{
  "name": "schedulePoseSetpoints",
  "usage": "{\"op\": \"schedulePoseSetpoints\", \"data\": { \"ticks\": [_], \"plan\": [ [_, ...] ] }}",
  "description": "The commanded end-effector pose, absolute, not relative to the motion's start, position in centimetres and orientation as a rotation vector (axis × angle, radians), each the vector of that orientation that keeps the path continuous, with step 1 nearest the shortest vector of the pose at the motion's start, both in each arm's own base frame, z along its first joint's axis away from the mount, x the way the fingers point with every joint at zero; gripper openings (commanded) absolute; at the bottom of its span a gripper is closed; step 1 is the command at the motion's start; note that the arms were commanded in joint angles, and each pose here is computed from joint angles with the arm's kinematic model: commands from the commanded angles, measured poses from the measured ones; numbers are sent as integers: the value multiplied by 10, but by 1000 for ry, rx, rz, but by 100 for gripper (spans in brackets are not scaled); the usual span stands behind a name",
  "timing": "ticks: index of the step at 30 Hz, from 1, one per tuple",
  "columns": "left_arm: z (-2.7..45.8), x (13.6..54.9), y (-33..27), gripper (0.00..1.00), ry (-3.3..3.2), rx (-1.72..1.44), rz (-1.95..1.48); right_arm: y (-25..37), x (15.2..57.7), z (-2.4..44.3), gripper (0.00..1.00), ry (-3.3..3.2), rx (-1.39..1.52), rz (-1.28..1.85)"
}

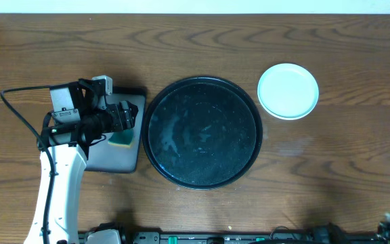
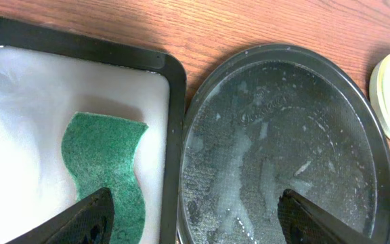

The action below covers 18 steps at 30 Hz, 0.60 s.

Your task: Clean dirty plates on tray and stack at the side

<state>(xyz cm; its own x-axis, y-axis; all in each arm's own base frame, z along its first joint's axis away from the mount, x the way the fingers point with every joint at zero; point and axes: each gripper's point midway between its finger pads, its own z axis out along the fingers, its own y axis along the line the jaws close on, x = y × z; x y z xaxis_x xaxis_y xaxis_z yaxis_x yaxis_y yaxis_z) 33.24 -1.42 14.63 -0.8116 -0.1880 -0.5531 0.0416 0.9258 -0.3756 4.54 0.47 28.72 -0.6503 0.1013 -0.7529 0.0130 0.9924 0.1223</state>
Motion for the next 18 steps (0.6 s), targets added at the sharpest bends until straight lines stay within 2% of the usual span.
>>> {"op": "schedulePoseSetpoints", "data": {
  "ticks": [1, 6, 12, 18],
  "plan": [
    [158, 337, -16, 78, 2441, -87, -508, 5, 48, 280, 99, 2295, 130, 127],
    [158, 337, -16, 78, 2441, -87, -508, 2, 55, 289, 99, 2239, 188, 100],
    [158, 337, -16, 78, 2441, -87, -508, 0, 82, 348, 99, 1926, 65, 34],
    [158, 337, -16, 78, 2441, -87, -508, 4, 100, 375, 99, 1706, -19, 3]
  ]
}}
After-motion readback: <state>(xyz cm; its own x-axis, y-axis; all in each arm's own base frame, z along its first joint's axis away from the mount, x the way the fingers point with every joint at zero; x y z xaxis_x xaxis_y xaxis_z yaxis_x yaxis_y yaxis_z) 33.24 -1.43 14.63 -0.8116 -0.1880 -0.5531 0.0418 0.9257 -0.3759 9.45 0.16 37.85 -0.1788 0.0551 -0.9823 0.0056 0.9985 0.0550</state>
